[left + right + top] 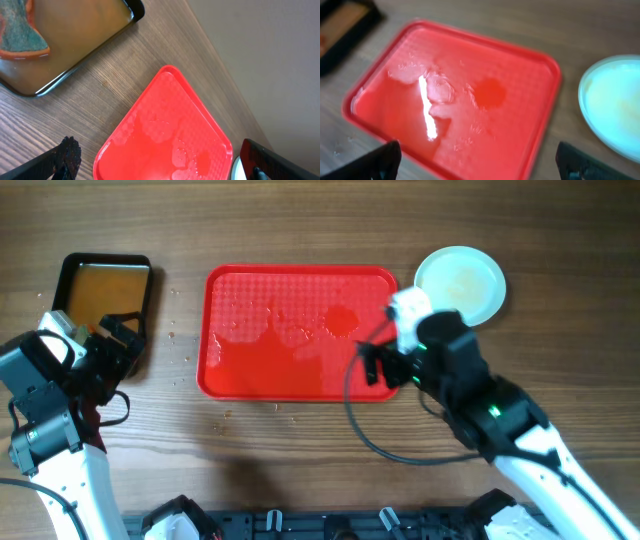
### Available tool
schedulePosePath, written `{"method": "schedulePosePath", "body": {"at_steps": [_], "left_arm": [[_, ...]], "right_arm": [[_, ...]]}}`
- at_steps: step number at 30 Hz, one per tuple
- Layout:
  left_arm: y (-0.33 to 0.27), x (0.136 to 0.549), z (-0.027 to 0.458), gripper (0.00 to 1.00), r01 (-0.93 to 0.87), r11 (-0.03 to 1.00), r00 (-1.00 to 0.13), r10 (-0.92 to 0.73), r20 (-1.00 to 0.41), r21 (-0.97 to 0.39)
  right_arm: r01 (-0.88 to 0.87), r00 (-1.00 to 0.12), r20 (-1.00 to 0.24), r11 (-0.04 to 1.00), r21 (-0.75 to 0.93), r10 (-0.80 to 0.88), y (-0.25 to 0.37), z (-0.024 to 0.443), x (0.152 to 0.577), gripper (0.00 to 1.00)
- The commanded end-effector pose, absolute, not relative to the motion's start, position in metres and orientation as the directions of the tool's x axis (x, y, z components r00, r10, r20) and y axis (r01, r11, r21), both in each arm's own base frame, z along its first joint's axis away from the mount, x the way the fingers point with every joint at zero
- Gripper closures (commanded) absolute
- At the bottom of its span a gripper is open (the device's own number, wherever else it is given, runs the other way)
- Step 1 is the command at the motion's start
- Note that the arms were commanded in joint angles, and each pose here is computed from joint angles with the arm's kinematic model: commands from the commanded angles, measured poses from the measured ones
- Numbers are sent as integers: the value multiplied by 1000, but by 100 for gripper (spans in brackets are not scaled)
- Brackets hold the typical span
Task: Clean dirty plates on tray and stack at the side
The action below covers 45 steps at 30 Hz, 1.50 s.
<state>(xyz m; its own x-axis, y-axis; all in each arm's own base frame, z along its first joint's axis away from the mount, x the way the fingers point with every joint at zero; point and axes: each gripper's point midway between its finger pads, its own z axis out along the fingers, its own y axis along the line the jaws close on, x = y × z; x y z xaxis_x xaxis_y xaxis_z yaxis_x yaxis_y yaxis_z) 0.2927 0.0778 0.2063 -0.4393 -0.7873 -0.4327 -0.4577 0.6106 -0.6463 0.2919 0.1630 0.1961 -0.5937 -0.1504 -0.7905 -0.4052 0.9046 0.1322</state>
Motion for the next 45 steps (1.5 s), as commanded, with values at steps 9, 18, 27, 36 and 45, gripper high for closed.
{"method": "schedulePosePath", "body": {"at_steps": [9,18,27,36,45], "left_arm": [[76,293,208,0,-450,603,-439,-792,-425,-659],[76,293,208,0,-450,603,-439,-792,-425,-659],[76,293,208,0,-450,603,-439,-792,-425,-659],[76,293,208,0,-450,603,-439,-792,-425,-659],[80,291,205,0,-466,612,-434,-787,-438,-639]], "right_arm": [[-256,-165,-961,931,260,222,62,185,256,0],[-187,44,-965,951,247,259,31,197,243,0],[-61,5,-999,997,-41,-41,10,176,246,0],[-74,8,-999,996,-46,-45,12,176,246,0],[-74,8,-999,996,-46,-45,12,176,246,0]]}}
